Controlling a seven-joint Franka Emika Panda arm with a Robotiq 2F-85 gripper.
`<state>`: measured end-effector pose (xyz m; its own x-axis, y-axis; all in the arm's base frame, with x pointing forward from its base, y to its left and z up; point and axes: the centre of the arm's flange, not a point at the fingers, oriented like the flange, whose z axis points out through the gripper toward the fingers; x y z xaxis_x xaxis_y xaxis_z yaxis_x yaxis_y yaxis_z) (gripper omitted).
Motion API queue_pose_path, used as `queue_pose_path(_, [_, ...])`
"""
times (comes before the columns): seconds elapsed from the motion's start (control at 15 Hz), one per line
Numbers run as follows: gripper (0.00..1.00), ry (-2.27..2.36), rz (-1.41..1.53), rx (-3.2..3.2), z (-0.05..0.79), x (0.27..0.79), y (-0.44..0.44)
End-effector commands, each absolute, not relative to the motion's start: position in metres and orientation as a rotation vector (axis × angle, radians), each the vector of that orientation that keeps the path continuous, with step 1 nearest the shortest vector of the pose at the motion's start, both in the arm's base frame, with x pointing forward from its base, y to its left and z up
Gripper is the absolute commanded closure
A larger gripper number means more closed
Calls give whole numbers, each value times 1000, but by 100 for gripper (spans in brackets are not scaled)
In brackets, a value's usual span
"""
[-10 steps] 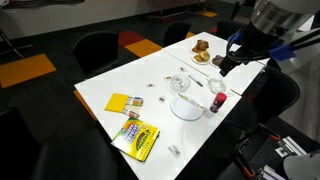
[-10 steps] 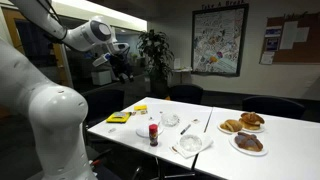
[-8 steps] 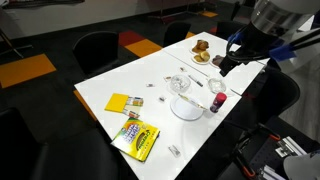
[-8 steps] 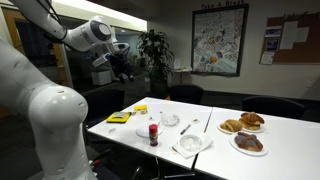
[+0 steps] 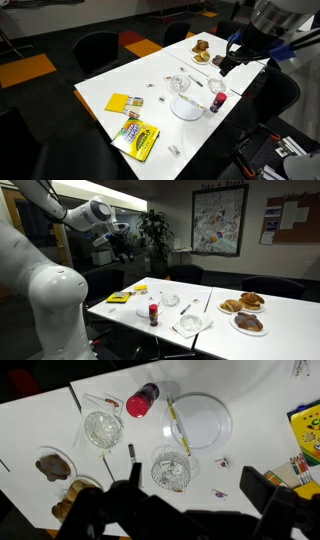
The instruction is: Put the marker on the plate
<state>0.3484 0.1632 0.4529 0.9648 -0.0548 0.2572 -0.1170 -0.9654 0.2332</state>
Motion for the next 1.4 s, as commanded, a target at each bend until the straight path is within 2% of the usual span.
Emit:
queue_pose_path(0.0, [0,-127,365,2867,453,348,163])
queue_pose_path(0.67, [0,-127,365,2867,453,348,163])
queue_pose_path(1.33, [0,-155,433,3075,403,398,59])
